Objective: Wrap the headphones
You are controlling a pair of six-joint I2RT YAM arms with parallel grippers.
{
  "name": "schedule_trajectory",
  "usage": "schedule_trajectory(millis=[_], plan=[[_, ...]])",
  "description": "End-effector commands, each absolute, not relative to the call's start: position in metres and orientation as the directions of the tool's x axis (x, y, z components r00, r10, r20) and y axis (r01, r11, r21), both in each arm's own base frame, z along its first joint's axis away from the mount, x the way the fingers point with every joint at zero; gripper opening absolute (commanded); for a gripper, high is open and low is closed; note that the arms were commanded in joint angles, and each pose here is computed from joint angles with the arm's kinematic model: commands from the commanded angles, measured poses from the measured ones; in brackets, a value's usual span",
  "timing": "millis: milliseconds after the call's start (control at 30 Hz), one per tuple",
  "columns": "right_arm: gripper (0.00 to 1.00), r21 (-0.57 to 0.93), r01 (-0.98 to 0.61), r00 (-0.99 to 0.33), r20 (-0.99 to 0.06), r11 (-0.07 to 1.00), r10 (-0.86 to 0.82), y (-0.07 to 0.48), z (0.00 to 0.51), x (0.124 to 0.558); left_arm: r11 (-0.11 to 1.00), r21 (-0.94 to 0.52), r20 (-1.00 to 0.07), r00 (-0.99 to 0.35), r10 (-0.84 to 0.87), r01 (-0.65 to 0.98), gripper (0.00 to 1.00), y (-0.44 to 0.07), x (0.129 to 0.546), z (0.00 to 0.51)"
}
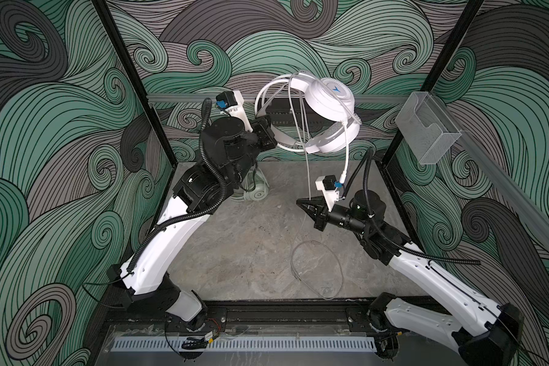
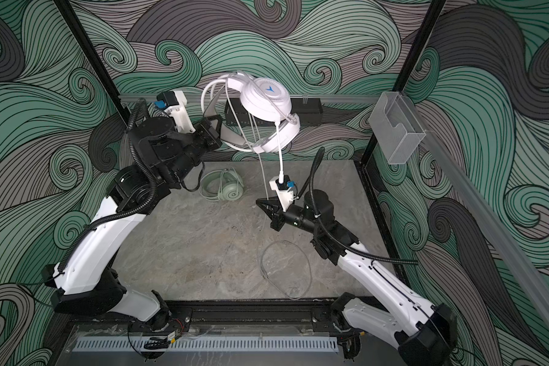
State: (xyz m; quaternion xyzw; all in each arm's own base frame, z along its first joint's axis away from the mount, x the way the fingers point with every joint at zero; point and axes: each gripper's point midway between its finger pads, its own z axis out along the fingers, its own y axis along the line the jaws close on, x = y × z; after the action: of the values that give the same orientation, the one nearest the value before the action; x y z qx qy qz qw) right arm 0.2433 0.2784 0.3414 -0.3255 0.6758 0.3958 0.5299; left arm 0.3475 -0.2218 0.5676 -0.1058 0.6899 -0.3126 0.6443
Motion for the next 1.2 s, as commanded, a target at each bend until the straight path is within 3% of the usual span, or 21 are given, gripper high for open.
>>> schedule_trajectory(millis=[0, 367, 667, 900, 1167], plan=[[0.0, 0.178, -0.856, -0.239, -0.969, 0.486, -0.067, 0.274, 0.331, 0.233, 0.754, -0.629, -0.766, 0.015, -0.643, 0.189, 0.0, -0.182, 0.351, 0.604], [0.0, 0.04, -0.889, -0.165, -0.957, 0.456, -0.238, 0.281, 0.328, 0.196, 0.903, -0.428, -0.904, 0.051, -0.425, -0.041, 0.0, -0.177, 0.402, 0.552], [0.0, -0.064, -0.906, -0.095, -0.933, 0.418, -0.347, 0.298, 0.344, 0.181, 0.924, -0.362, -0.928, -0.048, -0.369, -0.12, 0.0, -0.193, 0.431, 0.511], [0.0, -0.132, -0.858, -0.138, -0.871, 0.496, -0.471, 0.291, 0.369, 0.193, 0.993, 0.03, -0.999, -0.041, 0.026, -0.11, 0.0, -0.221, 0.424, 0.486], [0.0, -0.096, -0.844, -0.209, -0.847, 0.528, -0.488, 0.282, 0.379, 0.193, 0.927, 0.369, -0.929, -0.054, 0.366, -0.071, 0.0, -0.214, 0.401, 0.437]])
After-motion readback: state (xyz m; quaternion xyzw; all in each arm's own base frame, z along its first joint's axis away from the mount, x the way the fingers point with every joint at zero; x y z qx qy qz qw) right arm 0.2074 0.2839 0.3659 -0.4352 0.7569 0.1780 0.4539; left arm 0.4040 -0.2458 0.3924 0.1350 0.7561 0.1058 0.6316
